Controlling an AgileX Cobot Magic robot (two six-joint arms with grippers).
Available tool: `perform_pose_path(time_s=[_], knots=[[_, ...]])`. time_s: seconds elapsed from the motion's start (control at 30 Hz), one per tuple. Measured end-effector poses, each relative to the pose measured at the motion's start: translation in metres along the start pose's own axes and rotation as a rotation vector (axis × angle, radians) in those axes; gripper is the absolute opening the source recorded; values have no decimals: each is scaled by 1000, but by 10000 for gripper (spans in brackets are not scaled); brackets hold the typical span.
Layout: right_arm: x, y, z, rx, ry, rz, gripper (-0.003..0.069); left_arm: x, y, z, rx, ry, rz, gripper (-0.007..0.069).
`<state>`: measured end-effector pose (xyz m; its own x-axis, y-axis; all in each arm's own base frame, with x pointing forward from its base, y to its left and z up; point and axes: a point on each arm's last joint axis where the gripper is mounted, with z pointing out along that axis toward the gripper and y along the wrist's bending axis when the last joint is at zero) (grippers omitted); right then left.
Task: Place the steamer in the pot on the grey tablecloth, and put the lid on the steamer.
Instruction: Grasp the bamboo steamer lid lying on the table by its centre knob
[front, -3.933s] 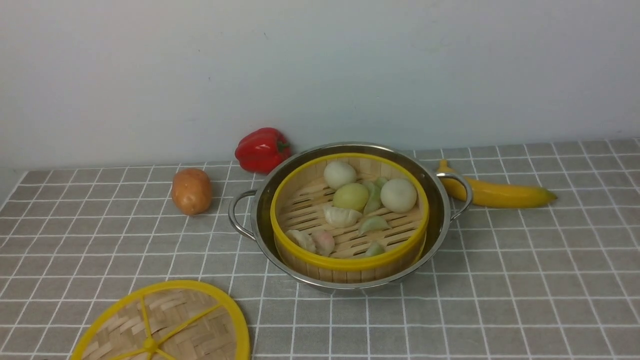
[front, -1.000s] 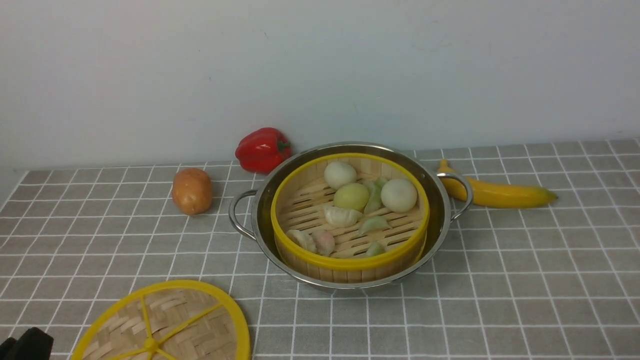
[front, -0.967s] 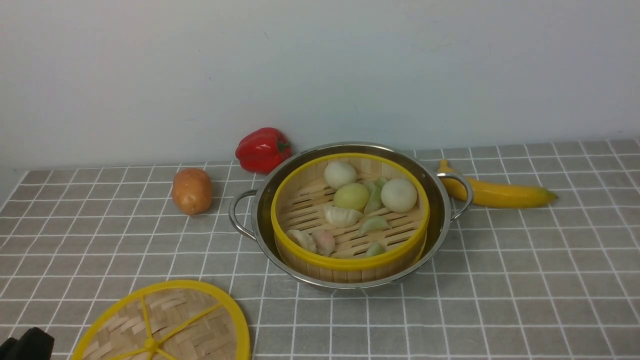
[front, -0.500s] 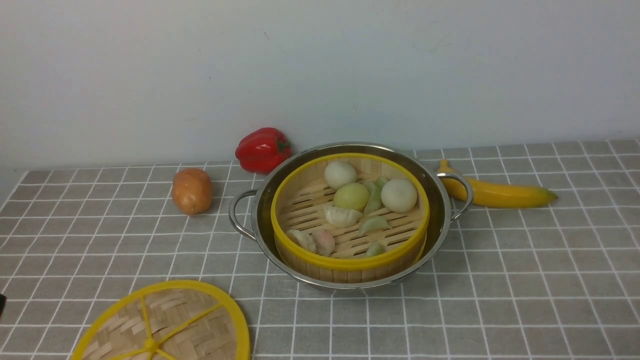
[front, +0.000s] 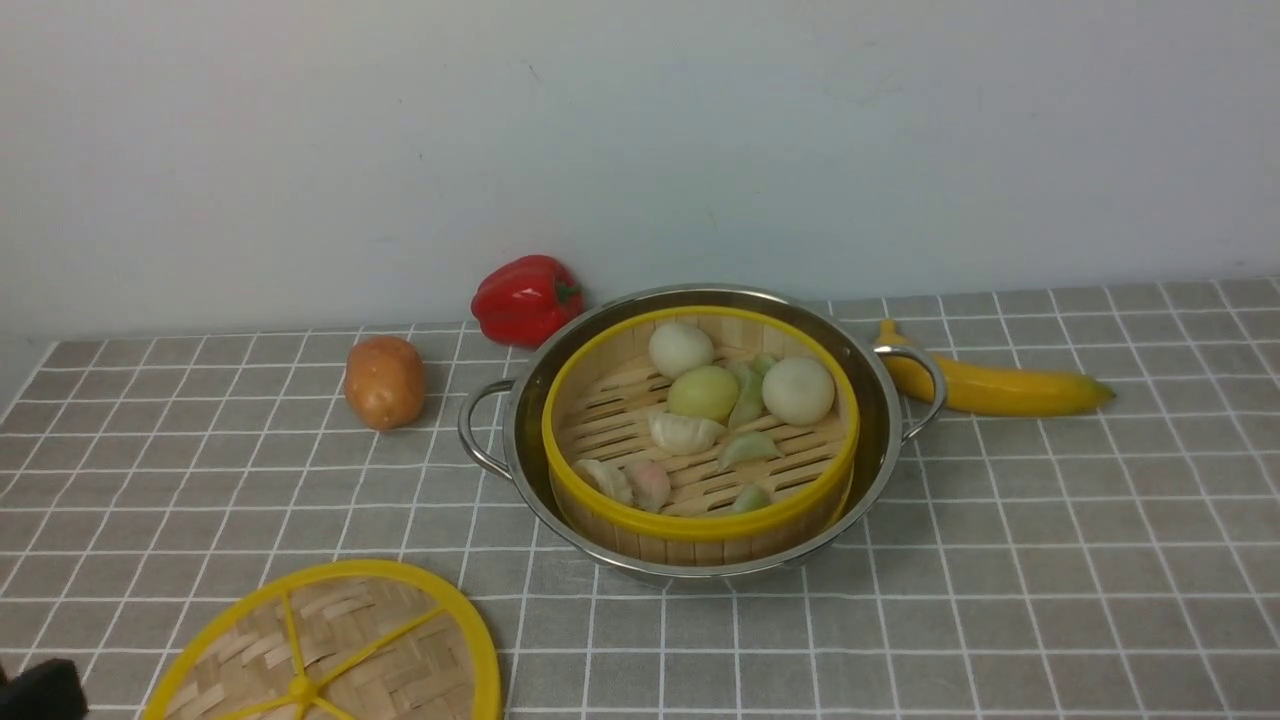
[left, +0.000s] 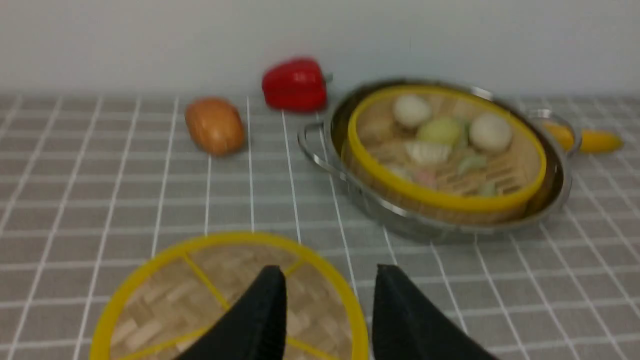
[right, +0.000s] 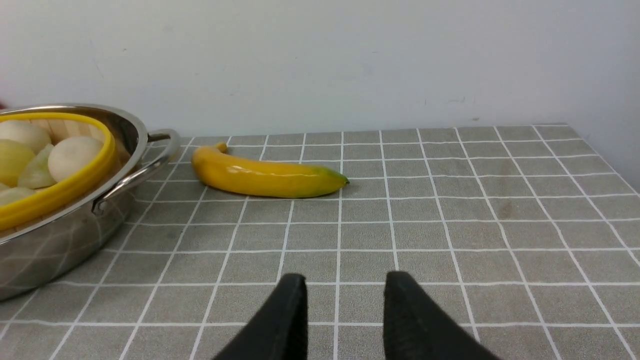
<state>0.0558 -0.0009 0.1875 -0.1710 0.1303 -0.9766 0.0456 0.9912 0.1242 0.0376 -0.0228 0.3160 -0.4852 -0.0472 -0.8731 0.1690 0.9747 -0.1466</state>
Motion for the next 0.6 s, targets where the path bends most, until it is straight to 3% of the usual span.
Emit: perform_pose_path(time_s=[0.23,0.5,0.6], knots=[[0,0,0,0,0,0,240,-7,7,29,27,156,129,243],[0,0,0,0,0,0,240,-14,13,59,56,208,50,243],[0,0,0,0,-1,0,240,-8,19,77,56,319,29,243]])
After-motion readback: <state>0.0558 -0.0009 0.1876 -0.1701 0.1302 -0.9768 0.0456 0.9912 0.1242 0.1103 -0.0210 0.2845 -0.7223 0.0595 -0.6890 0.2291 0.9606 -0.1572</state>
